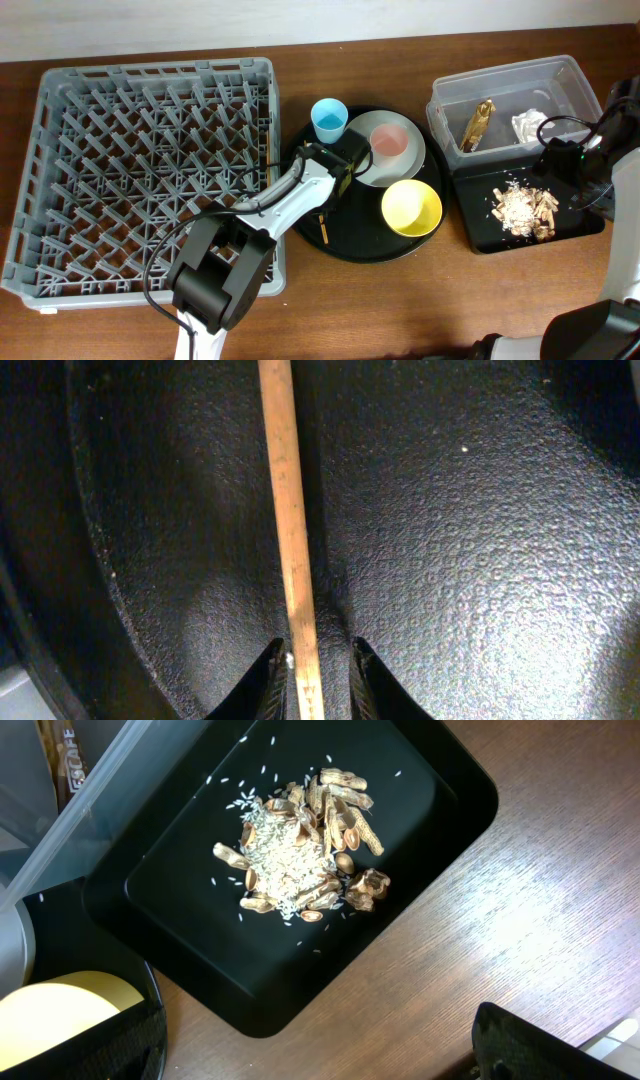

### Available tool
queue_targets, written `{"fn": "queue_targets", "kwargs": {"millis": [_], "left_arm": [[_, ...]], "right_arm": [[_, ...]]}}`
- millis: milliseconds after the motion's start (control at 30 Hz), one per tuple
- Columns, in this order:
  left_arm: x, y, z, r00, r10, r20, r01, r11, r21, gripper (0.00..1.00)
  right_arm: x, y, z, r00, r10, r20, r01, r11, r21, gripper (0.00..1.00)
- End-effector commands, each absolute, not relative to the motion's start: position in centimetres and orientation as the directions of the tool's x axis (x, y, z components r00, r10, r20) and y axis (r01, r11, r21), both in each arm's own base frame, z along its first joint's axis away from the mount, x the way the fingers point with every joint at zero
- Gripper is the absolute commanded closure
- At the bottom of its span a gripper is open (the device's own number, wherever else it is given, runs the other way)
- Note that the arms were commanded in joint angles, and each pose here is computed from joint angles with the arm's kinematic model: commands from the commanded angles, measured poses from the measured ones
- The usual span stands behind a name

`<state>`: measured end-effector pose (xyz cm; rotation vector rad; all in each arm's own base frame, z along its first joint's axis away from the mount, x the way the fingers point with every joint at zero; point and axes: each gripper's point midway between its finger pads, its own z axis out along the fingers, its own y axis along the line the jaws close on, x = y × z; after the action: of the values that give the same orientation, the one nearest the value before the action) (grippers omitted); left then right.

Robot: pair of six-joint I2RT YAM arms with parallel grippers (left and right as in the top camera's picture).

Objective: Sort waste into correct bins and load items into the dishwasher rack
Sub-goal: 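Move the left gripper back and grasp the remaining chopstick on the tray, then carry the second chopstick to the rack's right edge and release it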

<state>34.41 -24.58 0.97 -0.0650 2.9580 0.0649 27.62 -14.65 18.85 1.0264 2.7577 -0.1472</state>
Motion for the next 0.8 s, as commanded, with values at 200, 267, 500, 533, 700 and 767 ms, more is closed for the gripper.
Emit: {"fn": "queue_targets", "kwargs": {"millis": [200,267,500,533,700,767], "left_arm": [[33.7,-23.6,-2.5,-0.986,-0.073,-0.153,-0.092,0.988,0.122,0.8],[33.6,-23.8,-2.5,-0.986,-0.074,-0.146,-0.091,0.99,0.112,0.89],[34.8,-24.3,1.5,-0.979,-0.079,-0.189,-0.098,0.991,0.092,0.99],[35.3,-23.9,3.3,-0.971,-0.082,-0.225,-0.107,0.989,0.098,0.99],[36.4,-23.0,11.9,-0.925,-0.082,-0.371,-0.109,0.993,0.053,0.99],[36.2,-22.7,15.0,-0.908,-0.054,-0.416,-0.07,0.997,0.023,0.99]], "right_arm": [[27.5,-14.8,19.4,-0.73,0.641,-0.237,0.663,0.748,-0.023,0.01],[27.5,-14.8,19.4,-0.73,0.641,-0.237,0.663,0.748,-0.023,0.01],[27.5,-14.8,19.4,-0.73,0.641,-0.237,0.663,0.748,-0.023,0.01],[27.5,-14.8,19.4,-0.73,0.641,-0.237,0.663,0.748,-0.023,0.01],[27.5,-14.8,19.4,-0.73,0.641,-0.237,0.663,0.748,-0.023,0.01],[27.5,-14.8,19.4,-0.73,0.641,-0.237,0.663,0.748,-0.023,0.01]]}}
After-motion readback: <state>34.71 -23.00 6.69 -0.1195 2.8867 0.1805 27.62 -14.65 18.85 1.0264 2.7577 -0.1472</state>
